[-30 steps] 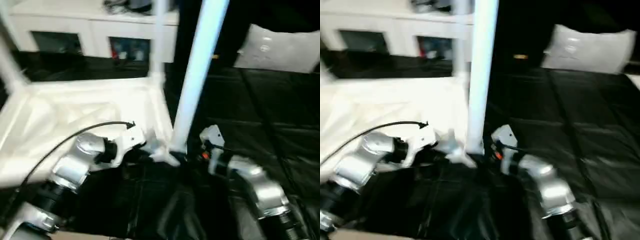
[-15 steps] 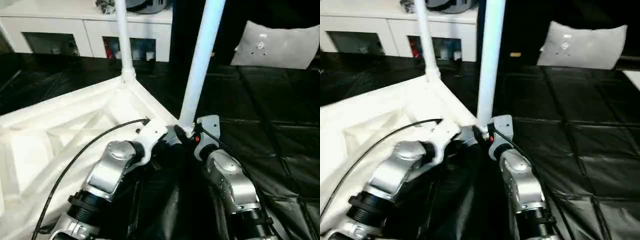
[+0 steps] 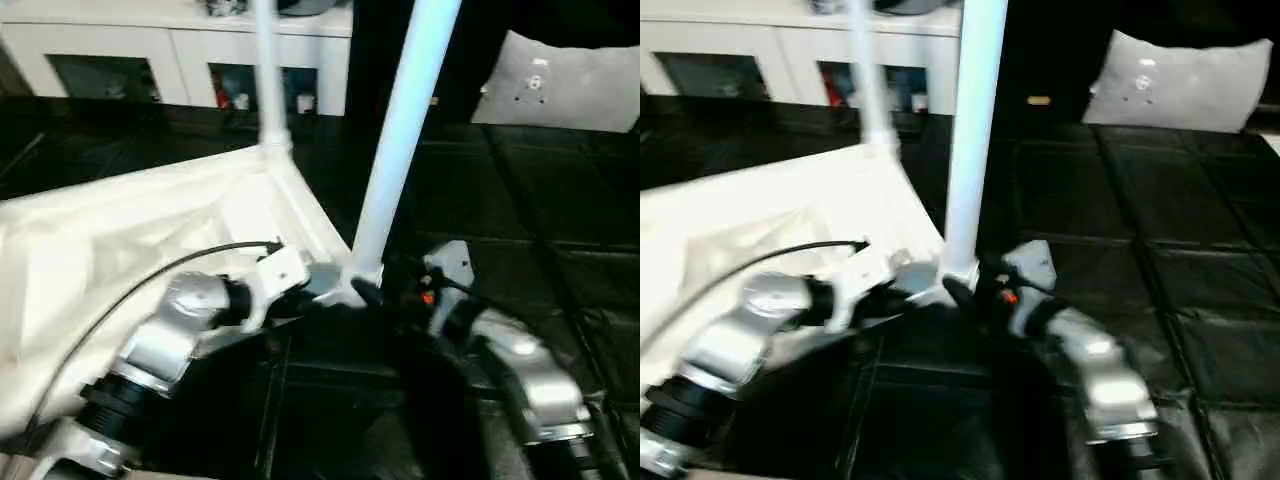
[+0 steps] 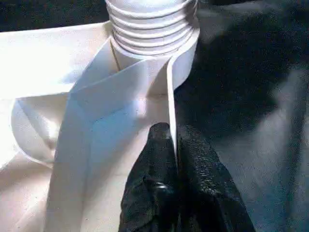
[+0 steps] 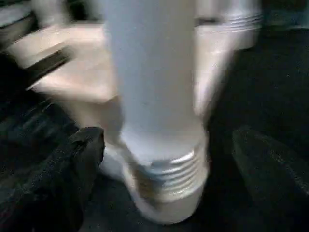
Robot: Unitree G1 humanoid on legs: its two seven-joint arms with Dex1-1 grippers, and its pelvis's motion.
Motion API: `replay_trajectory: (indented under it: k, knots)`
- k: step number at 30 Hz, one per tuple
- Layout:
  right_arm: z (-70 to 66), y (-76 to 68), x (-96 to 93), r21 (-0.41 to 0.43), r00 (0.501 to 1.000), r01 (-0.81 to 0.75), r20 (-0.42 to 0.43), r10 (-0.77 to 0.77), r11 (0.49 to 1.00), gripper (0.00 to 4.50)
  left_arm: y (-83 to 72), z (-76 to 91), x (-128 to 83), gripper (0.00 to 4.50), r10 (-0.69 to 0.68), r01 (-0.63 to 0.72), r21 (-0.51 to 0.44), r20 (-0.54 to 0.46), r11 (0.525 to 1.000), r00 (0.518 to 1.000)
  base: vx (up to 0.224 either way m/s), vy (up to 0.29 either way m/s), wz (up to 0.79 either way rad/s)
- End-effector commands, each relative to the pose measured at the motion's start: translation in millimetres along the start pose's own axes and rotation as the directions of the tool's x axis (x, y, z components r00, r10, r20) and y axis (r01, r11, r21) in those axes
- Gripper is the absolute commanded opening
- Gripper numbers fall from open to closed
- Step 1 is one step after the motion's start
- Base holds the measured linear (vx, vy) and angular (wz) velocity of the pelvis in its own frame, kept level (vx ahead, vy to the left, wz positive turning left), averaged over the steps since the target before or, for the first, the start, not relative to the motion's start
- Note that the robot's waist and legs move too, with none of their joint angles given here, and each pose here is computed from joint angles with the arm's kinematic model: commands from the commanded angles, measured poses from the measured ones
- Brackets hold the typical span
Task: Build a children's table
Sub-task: Rotate leg to tighten
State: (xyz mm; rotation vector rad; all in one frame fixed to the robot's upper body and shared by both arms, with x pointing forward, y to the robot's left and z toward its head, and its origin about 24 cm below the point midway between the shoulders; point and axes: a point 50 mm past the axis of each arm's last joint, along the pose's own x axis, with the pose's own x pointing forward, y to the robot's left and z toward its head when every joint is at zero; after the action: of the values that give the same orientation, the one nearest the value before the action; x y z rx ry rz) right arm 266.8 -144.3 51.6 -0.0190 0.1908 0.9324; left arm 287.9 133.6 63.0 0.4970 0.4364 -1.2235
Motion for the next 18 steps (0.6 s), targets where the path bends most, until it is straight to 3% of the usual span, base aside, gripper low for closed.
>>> replay_trajectory:
  k: [1,4,9,12,18]
  knots:
    - [7.2,-1.6,-4.4,-0.034,0.994,-0.106,-0.02,0.105,0.994,4.49,-3.0,1.4,0,0.0,-0.128,0.129,0.045,-0.014,0.991,0.992,0.0,0.0,0.0]
    - [12.8,-7.1,-8.4,-0.092,0.978,-0.202,-0.079,0.195,0.975,4.49,-1.0,1.3,-6,0.0,-0.228,0.229,0.079,-0.031,0.97,0.973,0.0,0.0,0.0]
    - [14.7,-3.8,-6.3,-0.169,0.936,-0.338,-0.162,0.312,0.926,4.49,0.8,3.3,-10,0.0,-0.315,0.322,0.143,-0.069,0.936,0.947,0.0,0.0,0.0]
    - [15.1,-1.9,-2.3,-0.161,0.913,-0.396,-0.179,0.367,0.904,4.49,0.6,3.9,-9,0.0,-0.347,0.359,0.171,-0.098,0.917,0.933,0.0,0.0,0.0]
    - [16.5,-0.2,5.3,-0.126,0.864,-0.49,-0.202,0.461,0.863,4.0,-1.1,7.6,-7,0.0,-0.412,0.426,0.199,-0.107,0.883,0.905,0.0,0.0,0.0]
